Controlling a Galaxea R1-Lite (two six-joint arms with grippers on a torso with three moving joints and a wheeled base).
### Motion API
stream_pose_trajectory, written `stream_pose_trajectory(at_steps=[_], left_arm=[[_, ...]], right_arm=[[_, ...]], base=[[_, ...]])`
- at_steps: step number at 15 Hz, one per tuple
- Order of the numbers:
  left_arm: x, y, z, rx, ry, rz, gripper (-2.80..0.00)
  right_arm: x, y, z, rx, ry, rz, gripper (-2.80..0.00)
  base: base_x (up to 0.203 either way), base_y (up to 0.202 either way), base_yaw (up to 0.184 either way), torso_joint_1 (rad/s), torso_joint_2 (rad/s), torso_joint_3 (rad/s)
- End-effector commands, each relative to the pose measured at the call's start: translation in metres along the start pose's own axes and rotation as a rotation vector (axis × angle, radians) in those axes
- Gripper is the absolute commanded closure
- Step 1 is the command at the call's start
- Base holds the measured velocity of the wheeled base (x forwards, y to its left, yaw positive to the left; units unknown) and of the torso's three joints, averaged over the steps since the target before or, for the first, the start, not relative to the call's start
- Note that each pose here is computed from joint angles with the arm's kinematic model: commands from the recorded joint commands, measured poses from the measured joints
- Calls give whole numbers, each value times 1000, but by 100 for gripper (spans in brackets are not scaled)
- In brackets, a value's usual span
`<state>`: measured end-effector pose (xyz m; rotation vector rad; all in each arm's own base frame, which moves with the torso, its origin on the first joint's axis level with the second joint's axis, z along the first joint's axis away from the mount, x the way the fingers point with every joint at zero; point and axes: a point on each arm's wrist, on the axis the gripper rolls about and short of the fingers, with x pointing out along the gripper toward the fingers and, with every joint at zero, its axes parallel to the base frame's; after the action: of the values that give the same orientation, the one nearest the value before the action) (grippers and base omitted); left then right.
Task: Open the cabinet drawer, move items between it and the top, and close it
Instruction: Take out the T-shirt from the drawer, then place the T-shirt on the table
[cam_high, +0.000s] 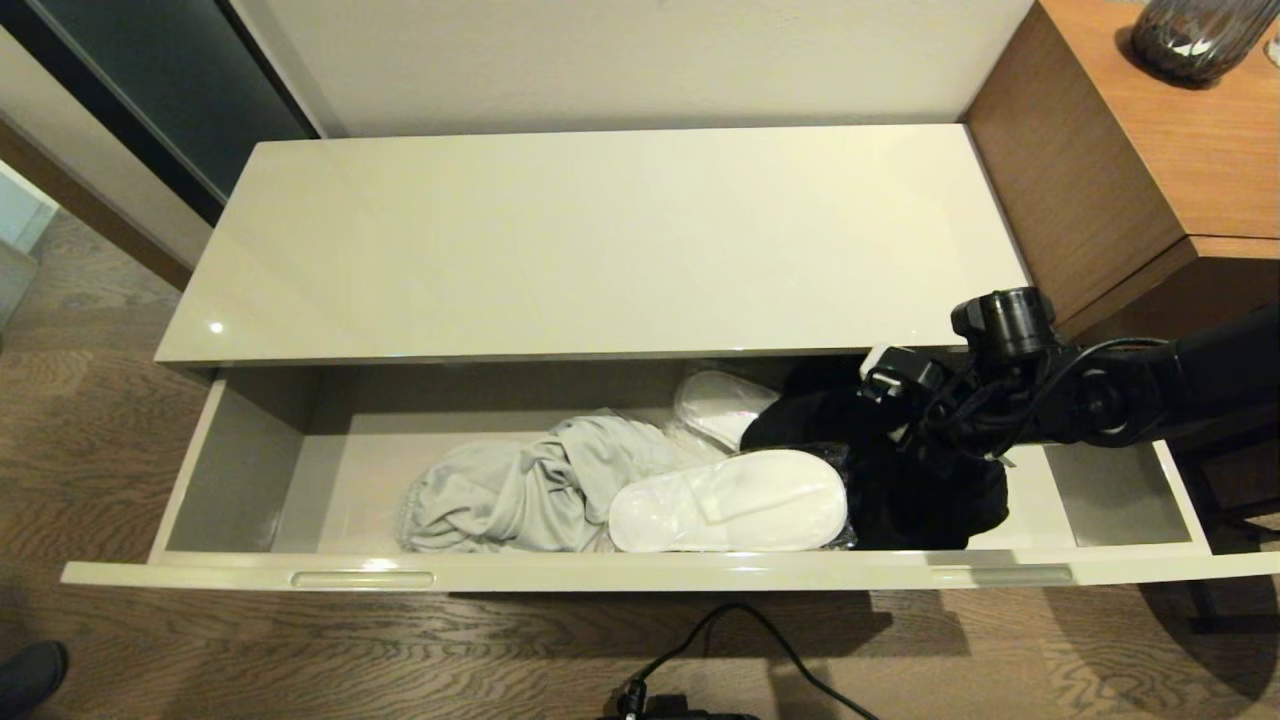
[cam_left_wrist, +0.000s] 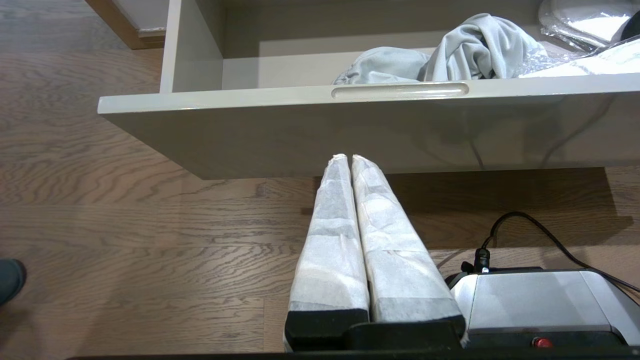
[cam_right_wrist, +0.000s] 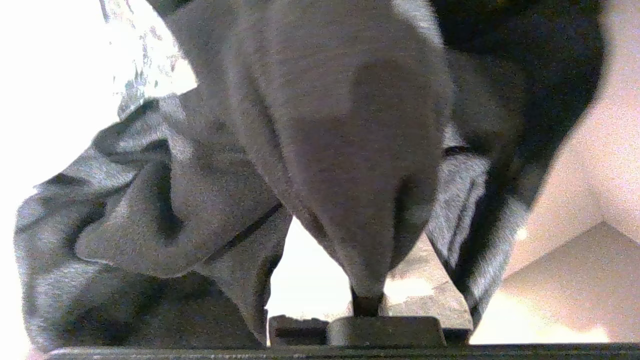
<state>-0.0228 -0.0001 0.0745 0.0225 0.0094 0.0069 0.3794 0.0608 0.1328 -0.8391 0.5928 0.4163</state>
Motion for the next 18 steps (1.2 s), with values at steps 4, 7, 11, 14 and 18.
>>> stream_pose_trajectory(at_steps=[4, 7, 11, 14, 18], left_arm=[[0, 0, 0, 0, 1, 0, 0], [0, 0, 0, 0, 1, 1, 0], [0, 0, 0, 0, 1, 1, 0], [0, 0, 0, 0, 1, 0, 0], [0, 0, 0, 0, 1, 1, 0]], right_arm=[[-33, -14, 13, 17, -21, -24, 0], [-49, -19, 17, 33, -38, -41, 0], [-71, -28, 25, 56, -40, -56, 0], [-83, -37, 33, 73, -33, -77, 0], [-118, -50, 46, 114, -19, -62, 0]], base=[[0, 0, 0, 0, 0, 0], [0, 0, 0, 0, 0, 0], [0, 0, 0, 0, 0, 0], [0, 0, 0, 0, 0, 0], [0, 0, 0, 0, 0, 0]])
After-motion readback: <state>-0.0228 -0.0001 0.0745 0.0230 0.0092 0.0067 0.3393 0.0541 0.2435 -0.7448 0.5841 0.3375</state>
